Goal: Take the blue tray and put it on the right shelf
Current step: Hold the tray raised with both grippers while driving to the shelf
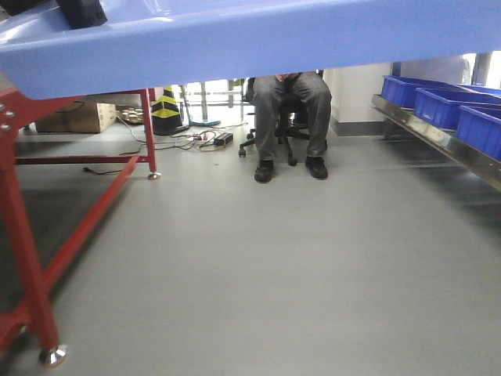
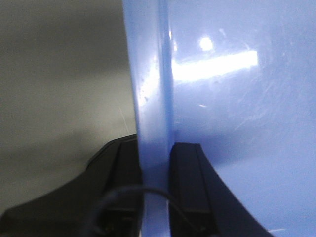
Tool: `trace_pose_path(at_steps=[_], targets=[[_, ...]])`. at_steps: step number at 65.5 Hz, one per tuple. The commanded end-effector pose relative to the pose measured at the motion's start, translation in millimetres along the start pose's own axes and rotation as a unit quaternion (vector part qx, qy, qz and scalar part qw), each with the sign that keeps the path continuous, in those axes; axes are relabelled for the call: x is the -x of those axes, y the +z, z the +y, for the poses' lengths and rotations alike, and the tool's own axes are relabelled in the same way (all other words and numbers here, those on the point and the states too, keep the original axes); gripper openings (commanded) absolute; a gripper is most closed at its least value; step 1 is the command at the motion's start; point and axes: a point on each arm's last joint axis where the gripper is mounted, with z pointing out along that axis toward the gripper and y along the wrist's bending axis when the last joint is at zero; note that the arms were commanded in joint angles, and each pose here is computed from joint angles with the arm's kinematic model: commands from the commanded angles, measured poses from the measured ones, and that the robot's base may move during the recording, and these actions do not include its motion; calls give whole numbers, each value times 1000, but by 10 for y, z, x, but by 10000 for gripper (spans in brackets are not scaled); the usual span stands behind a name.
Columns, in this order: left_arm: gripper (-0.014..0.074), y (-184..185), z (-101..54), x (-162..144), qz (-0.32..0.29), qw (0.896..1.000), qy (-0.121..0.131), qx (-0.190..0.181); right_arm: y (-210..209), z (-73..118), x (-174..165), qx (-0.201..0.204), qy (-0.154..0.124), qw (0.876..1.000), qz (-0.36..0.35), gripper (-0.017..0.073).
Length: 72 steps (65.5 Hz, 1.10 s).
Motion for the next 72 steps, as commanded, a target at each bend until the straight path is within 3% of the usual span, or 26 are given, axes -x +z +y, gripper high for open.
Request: trace_pose_path(at_steps=[1, 72], targets=[[-46, -174, -69, -123, 29, 999, 22, -21, -145, 22, 102, 26, -11, 998, -65, 56], [-46, -175, -85, -128, 31, 999, 19, -30, -141, 23, 102, 26, -11, 998, -64, 56]])
